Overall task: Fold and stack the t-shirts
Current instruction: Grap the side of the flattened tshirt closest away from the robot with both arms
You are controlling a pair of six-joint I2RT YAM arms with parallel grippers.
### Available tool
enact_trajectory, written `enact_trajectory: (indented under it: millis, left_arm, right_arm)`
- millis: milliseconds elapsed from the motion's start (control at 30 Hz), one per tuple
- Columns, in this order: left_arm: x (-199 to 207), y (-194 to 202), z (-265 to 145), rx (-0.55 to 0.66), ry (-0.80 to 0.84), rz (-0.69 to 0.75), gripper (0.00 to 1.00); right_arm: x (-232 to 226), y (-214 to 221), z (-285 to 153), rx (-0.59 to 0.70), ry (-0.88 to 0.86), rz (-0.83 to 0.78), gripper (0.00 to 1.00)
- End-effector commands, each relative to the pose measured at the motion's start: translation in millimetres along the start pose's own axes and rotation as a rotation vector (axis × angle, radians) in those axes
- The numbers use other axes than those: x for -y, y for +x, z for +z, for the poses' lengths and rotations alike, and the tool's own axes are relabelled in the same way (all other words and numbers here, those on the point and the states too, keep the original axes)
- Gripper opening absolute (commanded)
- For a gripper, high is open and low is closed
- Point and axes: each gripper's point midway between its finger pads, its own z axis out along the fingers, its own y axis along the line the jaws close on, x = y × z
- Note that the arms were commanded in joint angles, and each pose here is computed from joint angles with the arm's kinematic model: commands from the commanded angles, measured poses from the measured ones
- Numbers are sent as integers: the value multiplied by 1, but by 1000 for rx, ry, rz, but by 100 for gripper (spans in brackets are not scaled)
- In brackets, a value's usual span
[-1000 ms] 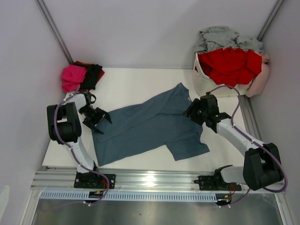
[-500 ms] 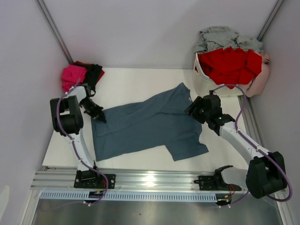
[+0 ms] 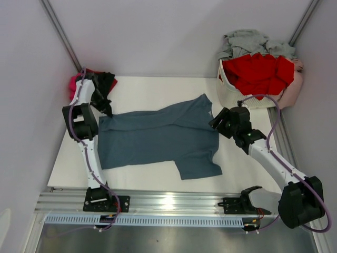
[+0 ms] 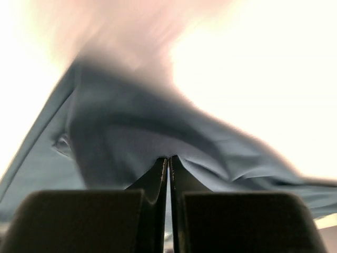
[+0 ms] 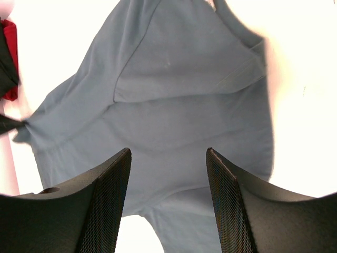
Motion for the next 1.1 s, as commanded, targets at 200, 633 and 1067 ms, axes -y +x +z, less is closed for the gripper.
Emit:
enact_trajectory:
  millis: [200,633,1067]
  left_arm:
    - [-4,-46,-15,65,55,-53,1]
    - [-54,-31,-19,28,-58,4,53]
    - [-64,29,-70,70,102,-7,60]
  right_arm:
    - [-2,-9,-13,58,0,4,63]
    - [-11,2,1,24,-19,-10,87]
    - [34,34,26,-44,158,-73,87]
